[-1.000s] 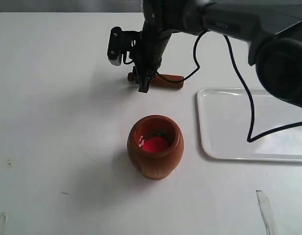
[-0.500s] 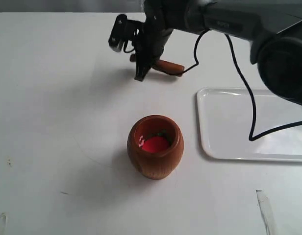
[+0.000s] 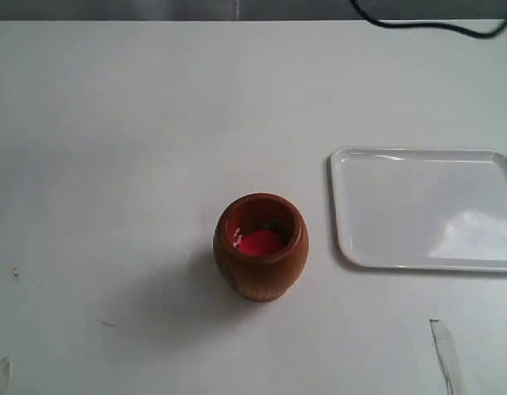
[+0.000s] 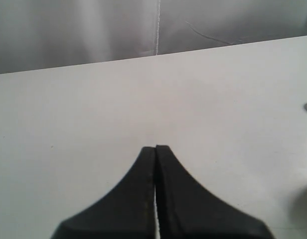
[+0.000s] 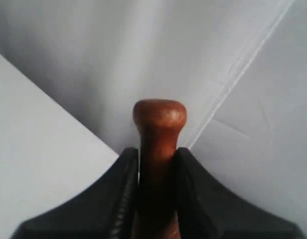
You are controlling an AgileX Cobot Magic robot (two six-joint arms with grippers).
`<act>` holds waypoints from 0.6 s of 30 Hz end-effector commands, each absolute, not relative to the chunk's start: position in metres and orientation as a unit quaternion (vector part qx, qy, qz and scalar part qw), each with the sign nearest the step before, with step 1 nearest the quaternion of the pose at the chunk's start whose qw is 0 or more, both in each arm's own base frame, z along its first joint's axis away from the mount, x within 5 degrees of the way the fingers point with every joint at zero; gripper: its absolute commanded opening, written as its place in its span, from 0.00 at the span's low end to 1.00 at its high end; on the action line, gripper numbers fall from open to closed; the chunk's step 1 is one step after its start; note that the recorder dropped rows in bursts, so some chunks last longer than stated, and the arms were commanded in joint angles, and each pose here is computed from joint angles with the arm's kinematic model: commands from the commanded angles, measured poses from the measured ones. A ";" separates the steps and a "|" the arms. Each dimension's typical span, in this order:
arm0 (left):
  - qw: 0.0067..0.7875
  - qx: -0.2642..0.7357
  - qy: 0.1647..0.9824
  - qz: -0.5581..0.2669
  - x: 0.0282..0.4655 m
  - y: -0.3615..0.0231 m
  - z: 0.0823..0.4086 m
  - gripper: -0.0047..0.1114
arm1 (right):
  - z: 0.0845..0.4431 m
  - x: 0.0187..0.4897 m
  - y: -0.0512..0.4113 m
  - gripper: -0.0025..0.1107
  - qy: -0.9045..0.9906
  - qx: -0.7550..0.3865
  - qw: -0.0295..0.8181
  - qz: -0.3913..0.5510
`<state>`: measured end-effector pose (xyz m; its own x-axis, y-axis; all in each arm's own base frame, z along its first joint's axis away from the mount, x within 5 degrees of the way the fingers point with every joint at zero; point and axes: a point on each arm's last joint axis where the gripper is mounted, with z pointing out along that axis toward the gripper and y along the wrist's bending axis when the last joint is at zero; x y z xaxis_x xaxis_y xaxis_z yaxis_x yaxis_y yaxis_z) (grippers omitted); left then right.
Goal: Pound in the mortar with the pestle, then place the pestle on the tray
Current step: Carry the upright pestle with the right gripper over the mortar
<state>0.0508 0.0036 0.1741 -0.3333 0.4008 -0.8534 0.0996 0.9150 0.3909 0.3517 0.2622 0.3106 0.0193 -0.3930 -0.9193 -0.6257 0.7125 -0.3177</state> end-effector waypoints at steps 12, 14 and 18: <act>0.559 0.153 0.805 0.128 0.051 0.003 0.174 0.04 | 0.228 0.157 0.150 0.02 0.563 -0.282 0.689 0.359; 0.559 0.153 0.805 0.128 0.051 0.003 0.174 0.04 | 0.213 0.158 0.157 0.02 0.578 -0.313 0.660 0.364; 0.559 0.153 0.805 0.128 0.051 0.003 0.174 0.04 | 0.220 0.151 0.197 0.02 0.521 -0.393 0.637 0.409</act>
<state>0.0508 0.0036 0.1741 -0.3333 0.4008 -0.8534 0.0996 0.9150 0.3909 0.1588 0.1803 0.2127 0.0826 0.0731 -0.9939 -0.8958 0.4426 -0.0419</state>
